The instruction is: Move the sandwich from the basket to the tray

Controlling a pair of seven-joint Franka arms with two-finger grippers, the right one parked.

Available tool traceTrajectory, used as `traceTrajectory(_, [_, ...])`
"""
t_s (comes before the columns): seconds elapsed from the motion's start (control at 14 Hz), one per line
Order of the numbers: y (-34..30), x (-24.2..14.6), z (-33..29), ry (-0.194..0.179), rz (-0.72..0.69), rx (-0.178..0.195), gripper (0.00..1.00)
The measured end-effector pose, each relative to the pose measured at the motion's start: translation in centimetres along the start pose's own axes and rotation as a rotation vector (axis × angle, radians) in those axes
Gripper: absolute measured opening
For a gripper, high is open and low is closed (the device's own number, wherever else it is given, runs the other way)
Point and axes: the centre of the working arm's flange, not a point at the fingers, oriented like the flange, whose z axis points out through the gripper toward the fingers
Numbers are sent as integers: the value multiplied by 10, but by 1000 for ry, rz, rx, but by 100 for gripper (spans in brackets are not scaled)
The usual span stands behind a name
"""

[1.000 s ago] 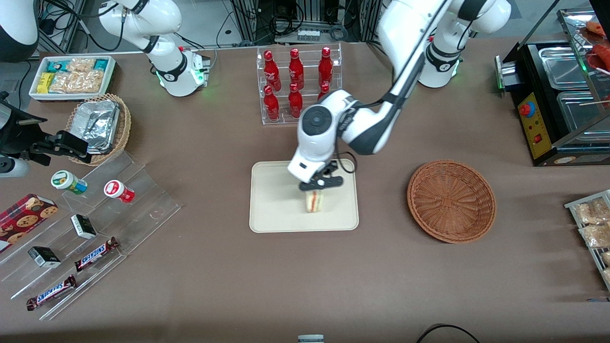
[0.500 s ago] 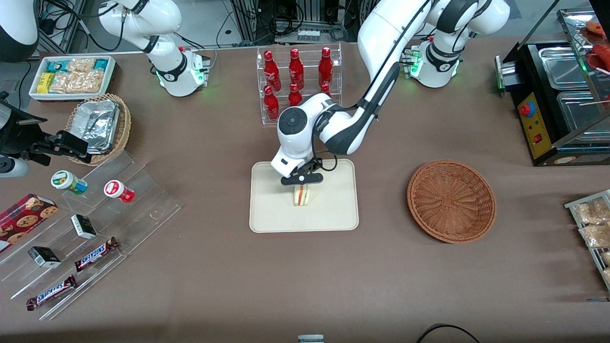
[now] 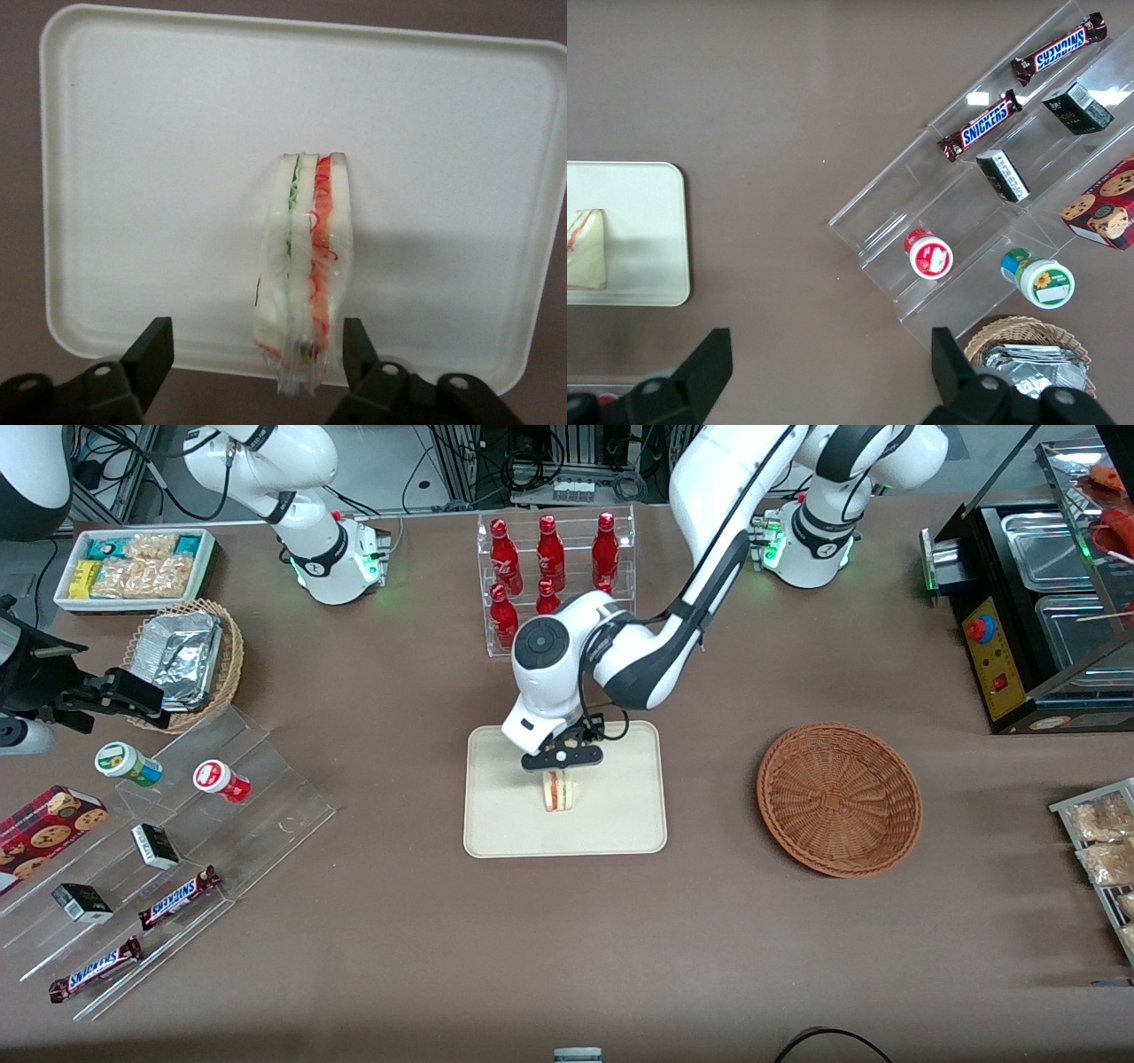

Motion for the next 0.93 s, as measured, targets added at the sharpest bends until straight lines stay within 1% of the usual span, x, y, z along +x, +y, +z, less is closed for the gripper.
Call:
traceTrajectory(0.07, [-8,4,-25,3,-21,6,100])
traceTrajectory(0.21, [-40,23,-84,8,-75,19,100])
traceTrajectory(0.29, [-65,36,-114,3,-112,27,100])
traceTrajectory(0.43, [-125,62,-169,-11,-195,41,100])
traceTrajectory(0.57, [-188,82,-219,-19,-253,44,100])
traceTrajectory(0.79, [-268,97,-263,-43,-224,53,100])
traceTrajectory(0.93, [-315,109,-273,-42,-206,50,100])
